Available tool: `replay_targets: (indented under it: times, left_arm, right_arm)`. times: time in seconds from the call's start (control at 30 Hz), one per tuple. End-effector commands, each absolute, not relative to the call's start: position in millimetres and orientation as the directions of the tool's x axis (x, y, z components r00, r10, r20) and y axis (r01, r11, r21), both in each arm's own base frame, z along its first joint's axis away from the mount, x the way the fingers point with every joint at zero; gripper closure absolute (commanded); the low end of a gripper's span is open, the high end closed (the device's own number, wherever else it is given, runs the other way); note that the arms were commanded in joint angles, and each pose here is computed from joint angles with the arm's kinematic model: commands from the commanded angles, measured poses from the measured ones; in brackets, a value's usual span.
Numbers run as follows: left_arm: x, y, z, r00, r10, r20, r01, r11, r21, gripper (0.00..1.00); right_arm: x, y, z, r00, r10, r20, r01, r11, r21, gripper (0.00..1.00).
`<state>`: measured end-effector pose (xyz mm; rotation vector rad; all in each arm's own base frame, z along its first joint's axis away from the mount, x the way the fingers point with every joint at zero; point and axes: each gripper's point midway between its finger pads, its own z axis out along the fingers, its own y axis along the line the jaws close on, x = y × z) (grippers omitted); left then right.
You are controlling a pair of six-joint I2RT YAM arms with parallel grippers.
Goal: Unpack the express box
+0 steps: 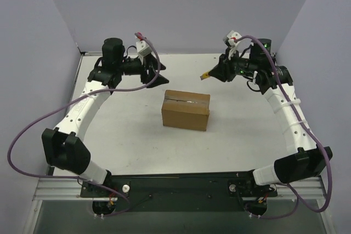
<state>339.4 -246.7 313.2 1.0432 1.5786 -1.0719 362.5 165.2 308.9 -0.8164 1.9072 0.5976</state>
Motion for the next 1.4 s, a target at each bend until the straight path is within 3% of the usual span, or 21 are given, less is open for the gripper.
replay_targets:
  times: [0.0, 0.13, 0.33, 0.47, 0.73, 0.83, 0.93, 0.97, 1.07, 1.1, 1.2, 1.37]
  left_arm:
    - [346.9, -292.6, 351.4, -0.093, 0.076, -0.993, 0.991, 0.104, -0.085, 0.21]
    - [344.2, -320.5, 366.0, -0.052, 0.024, -0.998, 0.998, 0.031, -0.051, 0.21]
    - [335.3, -337.9, 364.6, -0.108, 0.012, -0.994, 0.994, -0.017, -0.108, 0.23]
    - [334.3, -340.8, 363.2, -0.128, 0.015, -0.992, 0.99, -0.058, -0.129, 0.4]
    - [334.8, -346.3, 360.5, -0.171, 0.028, -0.985, 0.976, -0.132, -0.173, 0.63]
    - [335.0, -348.0, 360.6, -0.186, 0.034, -0.982, 0.969, -0.158, -0.189, 0.96]
    - [334.1, -348.0, 362.1, -0.205, 0.03, -0.978, 0.961, -0.185, -0.207, 1.0]
    - [332.9, -348.0, 367.1, -0.217, 0.013, -0.976, 0.956, -0.197, -0.215, 1.0]
    - [335.5, -348.5, 372.3, -0.229, -0.007, -0.973, 0.954, -0.198, -0.223, 1.0]
    - [334.9, -348.3, 372.1, -0.228, -0.007, -0.974, 0.954, -0.199, -0.222, 1.0]
    - [332.9, -349.2, 371.6, -0.235, -0.003, -0.972, 0.951, -0.208, -0.229, 1.0]
    - [332.0, -353.4, 371.8, -0.235, -0.005, -0.972, 0.949, -0.216, -0.228, 1.0]
  right_arm:
    - [341.5, 220.4, 353.7, -0.074, -0.201, -0.977, -0.932, 0.361, -0.004, 1.0]
    - [339.9, 244.3, 369.8, 0.003, -0.18, -0.984, -0.958, 0.281, -0.054, 1.0]
    - [332.3, 262.9, 375.5, 0.06, -0.183, -0.981, -0.97, 0.22, -0.1, 1.0]
    - [330.4, 268.2, 375.0, 0.072, -0.188, -0.979, -0.971, 0.212, -0.113, 1.0]
    - [335.9, 272.6, 375.5, 0.069, -0.186, -0.98, -0.966, 0.231, -0.112, 1.0]
    - [340.3, 271.9, 377.2, 0.045, -0.175, -0.983, -0.962, 0.257, -0.09, 1.0]
    - [356.0, 266.1, 384.7, -0.039, -0.113, -0.993, -0.937, 0.351, -0.003, 1.0]
    - [362.5, 261.4, 387.5, -0.069, -0.089, -0.994, -0.921, 0.388, 0.03, 0.85]
    - [372.4, 246.5, 395.5, -0.209, 0.0, -0.978, -0.888, 0.419, 0.189, 0.54]
    - [363.3, 247.0, 399.3, -0.234, 0.008, -0.972, -0.907, 0.357, 0.221, 0.49]
    - [348.5, 245.9, 402.2, -0.275, 0.006, -0.961, -0.933, 0.24, 0.269, 0.45]
    - [334.2, 250.8, 392.0, -0.239, -0.022, -0.971, -0.952, 0.201, 0.23, 0.46]
